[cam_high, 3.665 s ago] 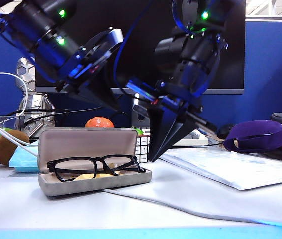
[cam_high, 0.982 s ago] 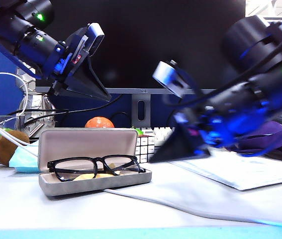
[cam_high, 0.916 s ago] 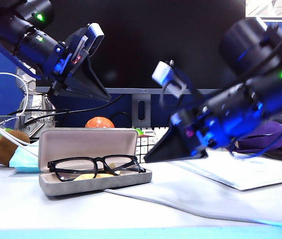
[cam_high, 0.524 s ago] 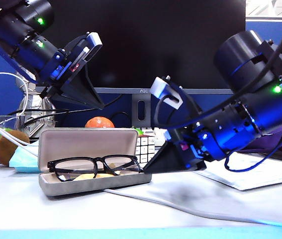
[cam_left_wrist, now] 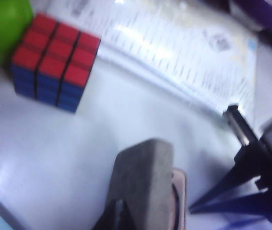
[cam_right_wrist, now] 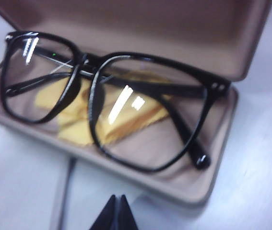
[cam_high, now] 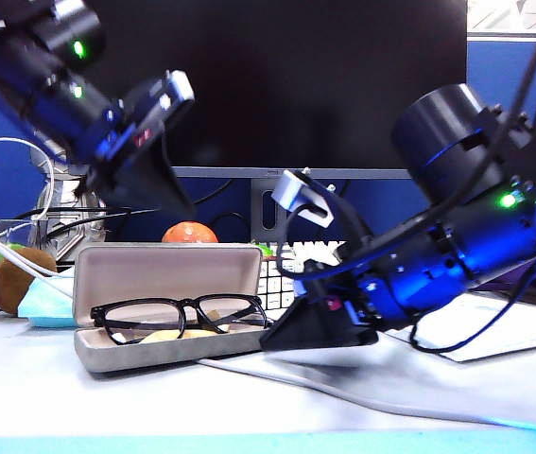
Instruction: Pick up the glasses, fold the temples of the glasses, place the glasses into the glasses case, and finally close the glasses case.
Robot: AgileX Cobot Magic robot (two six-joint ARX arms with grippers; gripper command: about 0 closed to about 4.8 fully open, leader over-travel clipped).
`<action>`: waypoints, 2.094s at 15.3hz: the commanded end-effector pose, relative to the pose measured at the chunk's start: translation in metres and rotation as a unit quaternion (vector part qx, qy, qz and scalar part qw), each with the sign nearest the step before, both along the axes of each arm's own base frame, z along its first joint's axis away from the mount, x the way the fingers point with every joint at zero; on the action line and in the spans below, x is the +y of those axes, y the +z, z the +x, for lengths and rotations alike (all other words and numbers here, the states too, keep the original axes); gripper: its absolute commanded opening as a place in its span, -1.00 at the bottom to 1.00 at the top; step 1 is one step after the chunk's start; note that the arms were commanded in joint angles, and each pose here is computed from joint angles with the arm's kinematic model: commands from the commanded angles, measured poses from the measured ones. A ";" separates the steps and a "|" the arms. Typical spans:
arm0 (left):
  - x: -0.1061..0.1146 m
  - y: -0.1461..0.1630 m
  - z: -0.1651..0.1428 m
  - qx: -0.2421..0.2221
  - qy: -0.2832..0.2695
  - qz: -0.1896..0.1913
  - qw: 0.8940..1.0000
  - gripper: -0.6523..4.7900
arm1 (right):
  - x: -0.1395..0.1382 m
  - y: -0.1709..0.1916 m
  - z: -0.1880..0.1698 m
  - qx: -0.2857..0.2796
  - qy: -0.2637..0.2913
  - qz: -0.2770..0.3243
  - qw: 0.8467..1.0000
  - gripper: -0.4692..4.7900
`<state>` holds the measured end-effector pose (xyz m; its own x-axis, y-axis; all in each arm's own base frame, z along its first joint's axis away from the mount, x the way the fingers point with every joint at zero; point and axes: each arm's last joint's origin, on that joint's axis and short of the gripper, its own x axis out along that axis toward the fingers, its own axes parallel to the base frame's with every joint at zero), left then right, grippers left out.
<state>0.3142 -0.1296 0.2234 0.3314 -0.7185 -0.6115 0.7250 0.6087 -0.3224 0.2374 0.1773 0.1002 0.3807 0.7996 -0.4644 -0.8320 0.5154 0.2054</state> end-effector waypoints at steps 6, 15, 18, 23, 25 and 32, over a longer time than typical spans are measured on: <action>-0.003 -0.018 0.004 0.037 -0.012 -0.001 0.999 -0.78 | 0.004 -0.005 0.007 -0.002 -0.024 0.004 1.000 -0.83; -0.003 -0.021 0.004 0.051 -0.019 -0.005 0.999 -0.78 | 0.008 -0.004 0.012 -0.004 -0.023 0.008 1.000 -0.83; -0.009 -0.030 0.002 0.077 -0.038 -0.011 0.996 -0.78 | 0.008 -0.004 0.012 -0.003 -0.024 0.009 1.000 -0.83; -0.041 -0.053 -0.009 0.112 -0.090 0.006 0.990 -0.78 | 0.008 -0.003 0.012 -0.001 -0.027 0.015 1.000 -0.83; -0.043 -0.054 -0.009 0.107 -0.093 0.007 0.990 -0.78 | 0.008 -0.001 0.013 -0.008 -0.028 0.020 0.999 -0.83; -0.025 0.053 -0.033 -0.097 0.001 -0.010 0.995 -0.78 | -0.002 0.093 0.001 -0.137 -0.050 0.104 0.984 -0.83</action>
